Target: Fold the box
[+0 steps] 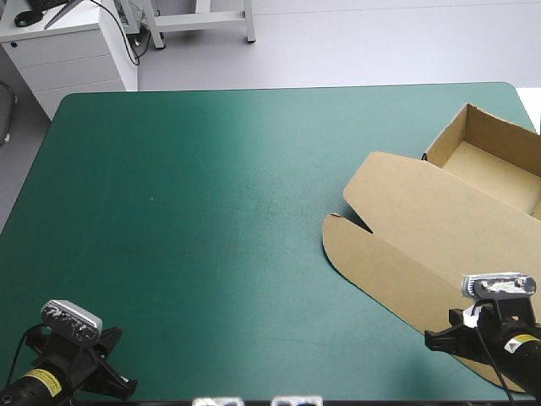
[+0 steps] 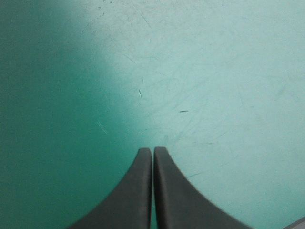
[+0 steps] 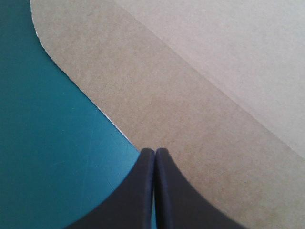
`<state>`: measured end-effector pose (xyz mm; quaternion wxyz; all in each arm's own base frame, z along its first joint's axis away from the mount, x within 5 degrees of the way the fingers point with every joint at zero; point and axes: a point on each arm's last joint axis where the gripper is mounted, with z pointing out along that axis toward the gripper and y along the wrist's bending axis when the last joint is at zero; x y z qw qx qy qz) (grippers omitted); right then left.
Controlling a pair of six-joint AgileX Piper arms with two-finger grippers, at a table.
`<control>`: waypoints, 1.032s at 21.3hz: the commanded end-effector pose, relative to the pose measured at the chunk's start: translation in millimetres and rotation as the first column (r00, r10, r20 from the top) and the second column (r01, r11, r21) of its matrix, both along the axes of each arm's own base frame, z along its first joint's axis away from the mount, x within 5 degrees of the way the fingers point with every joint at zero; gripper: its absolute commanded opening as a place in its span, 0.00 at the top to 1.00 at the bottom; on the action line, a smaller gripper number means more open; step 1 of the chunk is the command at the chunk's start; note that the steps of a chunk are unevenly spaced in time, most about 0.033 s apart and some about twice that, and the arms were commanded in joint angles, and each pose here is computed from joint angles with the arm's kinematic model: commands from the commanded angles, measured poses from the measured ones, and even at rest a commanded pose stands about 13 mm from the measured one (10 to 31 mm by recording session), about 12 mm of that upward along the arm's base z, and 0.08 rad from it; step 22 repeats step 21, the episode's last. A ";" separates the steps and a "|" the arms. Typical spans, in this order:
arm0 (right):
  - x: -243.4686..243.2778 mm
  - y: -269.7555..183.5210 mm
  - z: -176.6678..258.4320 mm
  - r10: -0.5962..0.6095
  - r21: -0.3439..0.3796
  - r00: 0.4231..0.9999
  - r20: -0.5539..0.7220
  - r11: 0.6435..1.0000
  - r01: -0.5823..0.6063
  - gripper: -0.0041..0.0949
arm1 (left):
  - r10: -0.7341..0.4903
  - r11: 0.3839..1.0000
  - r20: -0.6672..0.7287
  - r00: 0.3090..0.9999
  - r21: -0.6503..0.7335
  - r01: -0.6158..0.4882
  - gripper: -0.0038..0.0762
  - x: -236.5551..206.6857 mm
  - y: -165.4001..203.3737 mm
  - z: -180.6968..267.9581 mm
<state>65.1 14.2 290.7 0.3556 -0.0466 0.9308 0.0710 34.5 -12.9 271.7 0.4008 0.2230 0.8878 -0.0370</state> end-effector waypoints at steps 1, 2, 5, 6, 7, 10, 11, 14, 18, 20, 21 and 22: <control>2.5 1.0 4.0 0.007 0.002 0.996 0.084 1.000 -0.007 0.98 | -0.007 0.999 0.066 0.998 -0.031 0.009 0.96 3.5 -2.1 11.1; 2.7 0.6 1.4 0.005 -0.002 0.997 0.077 1.000 -0.005 0.98 | -0.007 0.999 0.066 0.998 -0.031 0.009 0.96 3.5 -2.1 11.1; 4.0 0.0 -6.3 0.000 0.000 0.998 0.065 1.000 0.000 0.98 | -0.003 0.999 0.063 0.998 -0.035 0.005 0.96 3.4 -2.1 10.9; 4.4 -0.2 -8.5 -0.002 0.000 0.998 0.062 1.000 0.002 0.98 | 0.003 0.999 0.056 0.998 -0.040 0.000 0.96 3.2 -2.0 10.7; 4.5 -0.2 -13.0 -0.003 0.002 0.999 0.049 1.000 0.003 0.98 | 0.014 0.999 0.050 0.999 -0.049 -0.011 0.96 3.1 -1.8 10.5; 4.5 -0.2 -13.0 -0.003 0.002 0.999 0.049 1.000 0.003 0.98 | 0.016 0.999 0.053 0.998 -0.042 -0.014 0.96 3.3 -1.3 10.5; 4.5 -0.2 -13.0 -0.003 0.002 0.999 0.049 1.000 0.003 0.98 | 0.016 0.999 0.053 0.998 -0.042 -0.014 0.96 3.3 -1.3 10.5; 4.1 0.1 -13.4 -0.008 0.012 0.999 0.041 1.000 0.007 0.98 | 0.016 0.999 0.053 0.998 -0.042 -0.014 0.96 3.3 -1.3 10.5; 3.5 0.4 -13.9 -0.006 0.013 0.999 0.032 1.000 0.005 0.98 | 0.016 0.999 0.053 0.998 -0.042 -0.014 0.96 3.3 -1.3 10.5; 3.5 0.4 -13.9 -0.004 0.012 0.999 0.033 1.000 0.004 0.98 | 0.016 0.999 0.053 0.998 -0.042 -0.014 0.96 3.3 -1.3 10.5; 3.5 0.4 -13.9 -0.004 0.012 0.999 0.033 1.000 0.004 0.98 | 0.016 0.999 0.053 0.998 -0.042 -0.014 0.96 3.3 -1.3 10.5; 3.5 0.4 -13.9 -0.004 0.012 0.999 0.033 1.000 0.004 0.98 | 0.016 0.999 0.053 0.998 -0.042 -0.014 0.96 3.3 -1.3 10.5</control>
